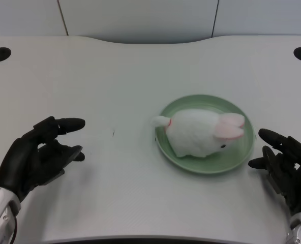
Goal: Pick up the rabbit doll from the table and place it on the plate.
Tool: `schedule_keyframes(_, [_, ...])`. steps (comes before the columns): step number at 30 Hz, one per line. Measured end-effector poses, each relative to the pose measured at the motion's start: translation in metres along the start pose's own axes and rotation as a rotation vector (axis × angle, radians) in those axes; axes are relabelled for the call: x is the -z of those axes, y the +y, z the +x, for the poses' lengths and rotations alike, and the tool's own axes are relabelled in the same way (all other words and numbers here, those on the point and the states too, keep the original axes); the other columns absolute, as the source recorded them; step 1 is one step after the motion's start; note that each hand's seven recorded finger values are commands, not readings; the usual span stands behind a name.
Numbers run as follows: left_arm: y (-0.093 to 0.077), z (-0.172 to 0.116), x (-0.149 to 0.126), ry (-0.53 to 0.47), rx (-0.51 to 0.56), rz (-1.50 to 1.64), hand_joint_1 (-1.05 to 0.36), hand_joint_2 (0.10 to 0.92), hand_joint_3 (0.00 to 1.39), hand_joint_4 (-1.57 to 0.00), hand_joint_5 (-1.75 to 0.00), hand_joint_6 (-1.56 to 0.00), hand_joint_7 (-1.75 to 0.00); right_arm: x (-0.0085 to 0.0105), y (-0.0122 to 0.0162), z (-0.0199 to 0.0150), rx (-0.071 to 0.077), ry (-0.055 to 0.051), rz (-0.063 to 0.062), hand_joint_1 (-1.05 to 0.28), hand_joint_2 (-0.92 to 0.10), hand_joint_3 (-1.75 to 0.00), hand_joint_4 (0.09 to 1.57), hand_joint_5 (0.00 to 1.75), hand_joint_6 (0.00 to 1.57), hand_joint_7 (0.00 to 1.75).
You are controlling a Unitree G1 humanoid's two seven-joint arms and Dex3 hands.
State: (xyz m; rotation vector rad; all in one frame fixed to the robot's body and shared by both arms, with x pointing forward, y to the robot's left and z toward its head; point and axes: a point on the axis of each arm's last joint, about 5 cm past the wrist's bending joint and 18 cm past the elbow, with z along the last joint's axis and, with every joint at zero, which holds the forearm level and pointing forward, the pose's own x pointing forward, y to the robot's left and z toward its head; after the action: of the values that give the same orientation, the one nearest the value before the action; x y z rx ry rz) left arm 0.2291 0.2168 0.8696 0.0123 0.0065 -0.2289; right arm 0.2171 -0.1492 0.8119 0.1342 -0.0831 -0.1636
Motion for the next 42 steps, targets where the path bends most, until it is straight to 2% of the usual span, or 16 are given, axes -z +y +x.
schedule_keyframes(1, [0.0, 0.0, -0.001, -0.002, 0.002, -0.002, -0.58, 0.921, 0.3, -0.51, -1.35, -0.48, -0.73, 0.0, 0.0, 0.0, -0.001, 0.0, 0.0, -0.33, -0.92, -0.33, 0.78, 1.09, 0.87, 0.32])
schedule_keyframes(2, [0.0, -0.002, -0.003, -0.01, -0.012, -0.038, -0.59, 0.921, 0.41, -0.53, -1.46, -0.48, -0.97, -0.0002, 0.0005, 0.0003, -0.012, -0.001, 0.002, -0.35, -0.92, -0.34, 0.79, 1.11, 0.85, 0.32])
schedule_keyframes(4, [0.003, -0.018, 0.001, -0.005, -0.07, -0.175, -0.59, 0.921, 0.51, -0.56, -1.54, -0.47, -1.16, -0.0002, -0.0022, 0.0001, -0.04, -0.004, 0.015, -0.35, -0.92, -0.35, 0.8, 1.12, 0.85, 0.32])
schedule_keyframes(6, [0.004, -0.035, 0.01, 0.047, -0.104, -0.257, -0.6, 0.921, 0.57, -0.6, -1.6, -0.49, -1.26, -0.0005, -0.0065, 0.0002, -0.042, -0.006, 0.027, -0.36, -0.92, -0.35, 0.79, 1.13, 0.84, 0.32])
schedule_keyframes(8, [0.005, -0.048, 0.018, 0.104, -0.126, -0.292, -0.62, 0.921, 0.58, -0.63, -1.64, -0.53, -1.32, -0.001, -0.0092, 0.0008, -0.048, -0.009, 0.027, -0.35, -0.92, -0.35, 0.78, 1.13, 0.83, 0.33])
schedule_keyframes(11, [0.004, -0.056, 0.022, 0.124, -0.141, -0.329, -0.64, 0.921, 0.57, -0.68, -1.66, -0.56, -1.42, -0.0013, -0.0091, 0.0013, -0.067, -0.01, 0.035, -0.35, -0.92, -0.35, 0.75, 1.12, 0.83, 0.33])
schedule_keyframes(13, [0.001, -0.055, 0.023, 0.124, -0.13, -0.38, -0.64, 0.921, 0.56, -0.71, -1.68, -0.56, -1.49, -0.0014, -0.0095, 0.0017, -0.071, -0.01, 0.04, -0.35, -0.92, -0.36, 0.74, 1.11, 0.82, 0.34])
schedule_keyframes(17, [-0.004, -0.054, 0.024, 0.129, -0.122, -0.48, -0.62, 0.921, 0.56, -0.7, -1.74, -0.55, -1.58, -0.0009, -0.0117, 0.0012, -0.059, -0.004, 0.038, -0.34, -0.92, -0.36, 0.75, 1.09, 0.82, 0.34])
schedule_keyframes(21, [-0.006, -0.052, 0.023, 0.146, -0.113, -0.508, -0.61, 0.921, 0.57, -0.75, -1.75, -0.56, -1.65, -0.0012, -0.014, 0.0023, -0.046, 0.001, 0.027, -0.34, -0.92, -0.37, 0.77, 1.08, 0.81, 0.35])
schedule_keyframes(23, [-0.007, -0.051, 0.023, 0.15, -0.109, -0.513, -0.61, 0.921, 0.57, -0.75, -1.75, -0.56, -1.66, -0.0015, -0.0136, 0.0032, -0.039, 0.001, 0.026, -0.35, -0.92, -0.37, 0.76, 1.07, 0.8, 0.35])
schedule_keyframes(27, [-0.006, -0.048, 0.023, 0.145, -0.11, -0.514, -0.59, 0.921, 0.56, -0.74, -1.75, -0.55, -1.63, -0.002, -0.0125, 0.0045, -0.039, 0.001, 0.028, -0.36, -0.92, -0.36, 0.77, 1.06, 0.8, 0.36])
schedule_keyframes(29, [-0.006, -0.049, 0.023, 0.146, -0.111, -0.514, -0.59, 0.921, 0.56, -0.74, -1.75, -0.56, -1.62, -0.002, -0.012, 0.0045, -0.026, 0.002, 0.024, -0.37, -0.92, -0.36, 0.78, 1.06, 0.81, 0.37])
schedule_keyframes(34, [-0.004, -0.046, 0.022, 0.138, -0.102, -0.512, -0.6, 0.921, 0.56, -0.73, -1.75, -0.56, -1.62, -0.0021, -0.0094, 0.0049, -0.038, 0.005, -0.01, -0.39, -0.92, -0.37, 0.77, 1.05, 0.8, 0.36])
schedule_keyframes(35, [-0.004, -0.044, 0.022, 0.134, -0.098, -0.502, -0.6, 0.921, 0.55, -0.73, -1.75, -0.57, -1.63, -0.0021, -0.0092, 0.0049, -0.04, 0.005, -0.012, -0.39, -0.92, -0.36, 0.78, 1.05, 0.81, 0.37])
schedule_keyframes(39, [-0.003, -0.042, 0.021, 0.124, -0.095, -0.463, -0.61, 0.921, 0.54, -0.75, -1.75, -0.58, -1.69, -0.002, -0.0106, 0.0048, -0.033, 0.007, 0.003, -0.39, -0.92, -0.35, 0.79, 1.05, 0.81, 0.37])
schedule_keyframes(42, [-0.003, -0.039, 0.022, 0.132, -0.091, -0.442, -0.6, 0.921, 0.53, -0.73, -1.75, -0.56, -1.7, -0.002, -0.0101, 0.005, -0.028, 0.01, -0.005, -0.39, -0.92, -0.37, 0.78, 1.04, 0.8, 0.38])
